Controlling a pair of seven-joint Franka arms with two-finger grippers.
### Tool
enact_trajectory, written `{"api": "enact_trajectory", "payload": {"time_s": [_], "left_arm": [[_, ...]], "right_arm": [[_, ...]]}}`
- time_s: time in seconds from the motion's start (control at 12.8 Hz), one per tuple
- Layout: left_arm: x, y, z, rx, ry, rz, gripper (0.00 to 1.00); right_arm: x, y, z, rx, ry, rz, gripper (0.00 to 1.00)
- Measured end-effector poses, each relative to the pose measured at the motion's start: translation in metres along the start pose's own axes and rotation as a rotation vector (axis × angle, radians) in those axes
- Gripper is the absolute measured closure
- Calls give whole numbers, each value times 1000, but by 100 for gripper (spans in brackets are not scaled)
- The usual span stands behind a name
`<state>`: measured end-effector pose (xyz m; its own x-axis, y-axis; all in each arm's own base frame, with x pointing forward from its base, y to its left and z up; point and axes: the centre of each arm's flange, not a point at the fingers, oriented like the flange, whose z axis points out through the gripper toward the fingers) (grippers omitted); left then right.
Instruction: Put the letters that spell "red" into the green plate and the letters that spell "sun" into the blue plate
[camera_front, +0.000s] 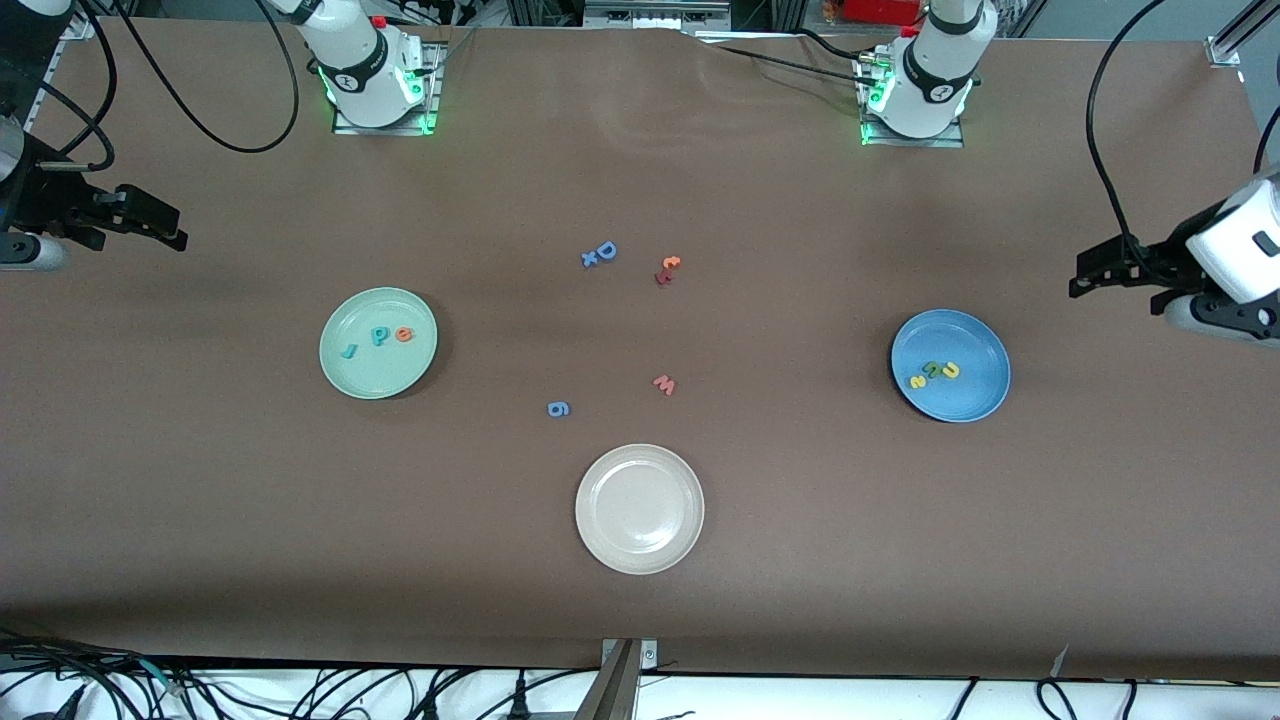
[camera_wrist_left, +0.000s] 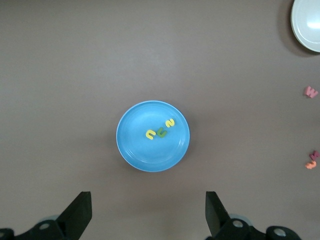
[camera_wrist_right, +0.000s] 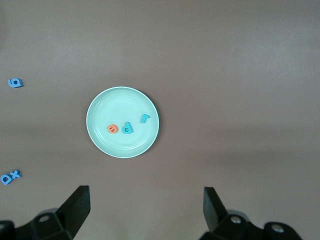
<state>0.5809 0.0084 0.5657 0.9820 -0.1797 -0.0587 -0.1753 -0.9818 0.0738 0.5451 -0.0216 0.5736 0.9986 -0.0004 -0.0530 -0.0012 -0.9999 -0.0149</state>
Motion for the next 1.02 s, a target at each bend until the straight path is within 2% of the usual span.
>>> {"api": "enact_trajectory", "payload": {"time_s": [0.39, 0.63, 1.02], "left_arm": [[-40, 28, -2, 20, 70, 30, 0], [-41, 32, -1, 15, 80, 39, 0], [-36, 25, 8, 53, 81, 40, 0]], "right_arm": [[0, -2, -1, 0, 3, -3, 0], [0, -1, -2, 0, 4, -3, 0], [1, -1, -1, 0, 4, -3, 0]]}}
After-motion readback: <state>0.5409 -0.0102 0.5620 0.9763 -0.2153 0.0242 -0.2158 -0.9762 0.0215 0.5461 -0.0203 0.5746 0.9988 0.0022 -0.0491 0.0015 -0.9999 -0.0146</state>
